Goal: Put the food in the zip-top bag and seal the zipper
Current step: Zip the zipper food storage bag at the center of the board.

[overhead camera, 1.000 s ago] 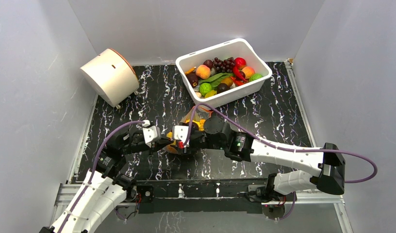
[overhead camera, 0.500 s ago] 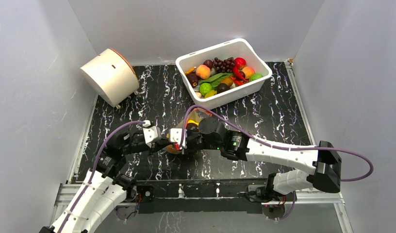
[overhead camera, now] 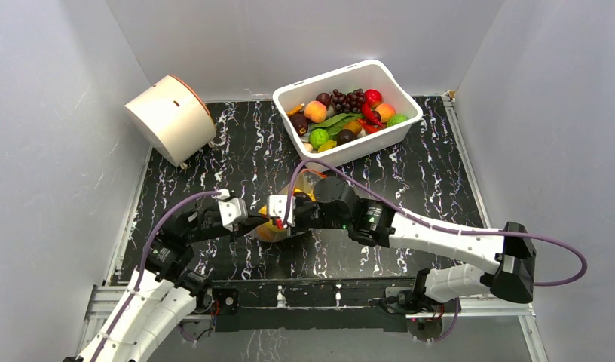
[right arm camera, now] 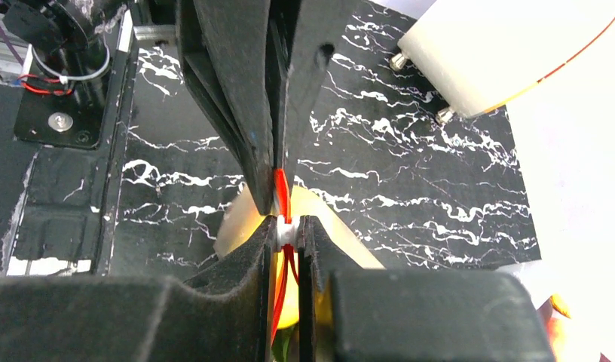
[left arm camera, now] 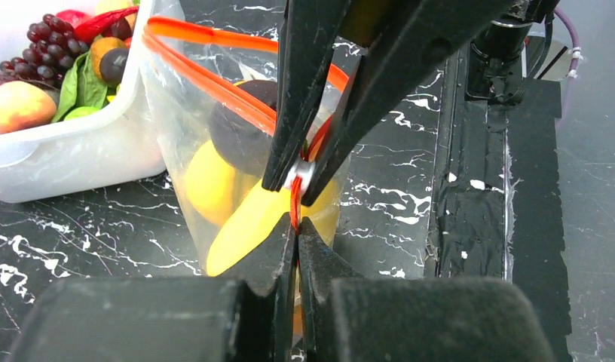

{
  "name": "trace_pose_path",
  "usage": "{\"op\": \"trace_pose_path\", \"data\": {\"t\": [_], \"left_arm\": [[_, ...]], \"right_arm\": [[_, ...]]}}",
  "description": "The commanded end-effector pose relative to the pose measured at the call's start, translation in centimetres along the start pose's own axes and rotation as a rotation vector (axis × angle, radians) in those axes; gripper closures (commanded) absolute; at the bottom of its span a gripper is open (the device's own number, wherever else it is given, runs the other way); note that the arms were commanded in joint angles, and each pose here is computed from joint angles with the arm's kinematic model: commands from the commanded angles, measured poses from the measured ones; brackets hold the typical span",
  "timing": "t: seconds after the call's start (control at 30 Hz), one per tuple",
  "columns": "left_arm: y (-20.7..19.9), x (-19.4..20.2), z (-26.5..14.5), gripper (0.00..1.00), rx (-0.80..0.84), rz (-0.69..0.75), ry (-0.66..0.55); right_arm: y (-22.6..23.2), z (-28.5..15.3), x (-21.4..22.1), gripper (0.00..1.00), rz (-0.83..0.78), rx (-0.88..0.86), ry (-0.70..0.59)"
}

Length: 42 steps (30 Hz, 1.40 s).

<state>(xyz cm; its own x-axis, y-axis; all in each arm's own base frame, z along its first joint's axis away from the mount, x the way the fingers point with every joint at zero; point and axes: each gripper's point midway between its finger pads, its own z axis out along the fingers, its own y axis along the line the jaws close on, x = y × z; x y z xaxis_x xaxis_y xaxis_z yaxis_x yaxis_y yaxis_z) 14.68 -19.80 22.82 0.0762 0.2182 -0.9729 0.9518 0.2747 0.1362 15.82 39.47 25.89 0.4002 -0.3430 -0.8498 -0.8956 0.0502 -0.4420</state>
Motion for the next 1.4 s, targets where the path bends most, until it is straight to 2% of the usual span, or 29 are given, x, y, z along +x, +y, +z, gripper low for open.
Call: {"op": "trace_pose_path", "data": {"t": [0.0,0.37,0.5,0.6,0.67,0.8,0.97,1.17,1.23,1.3,1.37], "left_arm": [[-0.7,-2.1,-0.3,1.00,0.027,0.059,-0.081],[-0.2,-2.7,-0.3,1.00,0.001,0.058,-0.100],[0.7,-2.5,-0.2,1.00,-0.049,0.034,-0.095],[0.6,-2.3,0.1,0.74,-0.033,0.020,-0.097],[0.4,-2.2,0.4,0.63,-0.009,0.013,-0.092],[0.0,-2.0,0.8,0.56,0.040,0.003,-0.078],[0.0,-1.8,1.2,0.55,0.073,-0.009,-0.073],[-0.2,-2.5,1.6,0.63,0.097,-0.016,-0.107],[-0.2,-2.5,1.7,0.73,0.110,-0.021,-0.102],[-0.3,-2.4,1.7,1.00,0.119,-0.011,-0.092],[0.0,-2.3,1.6,1.00,0.104,-0.002,-0.076]], "right_arm": [[-2.9,-2.9,0.7,1.00,-0.019,0.096,0.080],[-3.4,-4.6,1.2,1.00,-0.012,0.106,0.122],[-2.8,-4.1,0.1,1.00,0.020,0.068,0.064],[-2.3,-3.6,-1.2,1.00,0.042,0.036,-0.004],[-2.0,-3.3,-1.7,1.00,0.051,0.021,-0.035],[-2.0,-2.8,-1.9,1.00,0.057,0.013,-0.048],[-1.7,-2.3,-2.1,1.00,0.063,-0.010,-0.061],[-1.7,-1.9,-2.1,1.00,0.072,-0.018,-0.064],[-1.7,-1.9,-2.2,1.00,0.073,-0.014,-0.065],[-1.8,-1.9,-2.2,1.00,0.073,-0.010,-0.065],[-2.0,-1.9,-2.0,1.00,0.074,-0.002,-0.052]]}}
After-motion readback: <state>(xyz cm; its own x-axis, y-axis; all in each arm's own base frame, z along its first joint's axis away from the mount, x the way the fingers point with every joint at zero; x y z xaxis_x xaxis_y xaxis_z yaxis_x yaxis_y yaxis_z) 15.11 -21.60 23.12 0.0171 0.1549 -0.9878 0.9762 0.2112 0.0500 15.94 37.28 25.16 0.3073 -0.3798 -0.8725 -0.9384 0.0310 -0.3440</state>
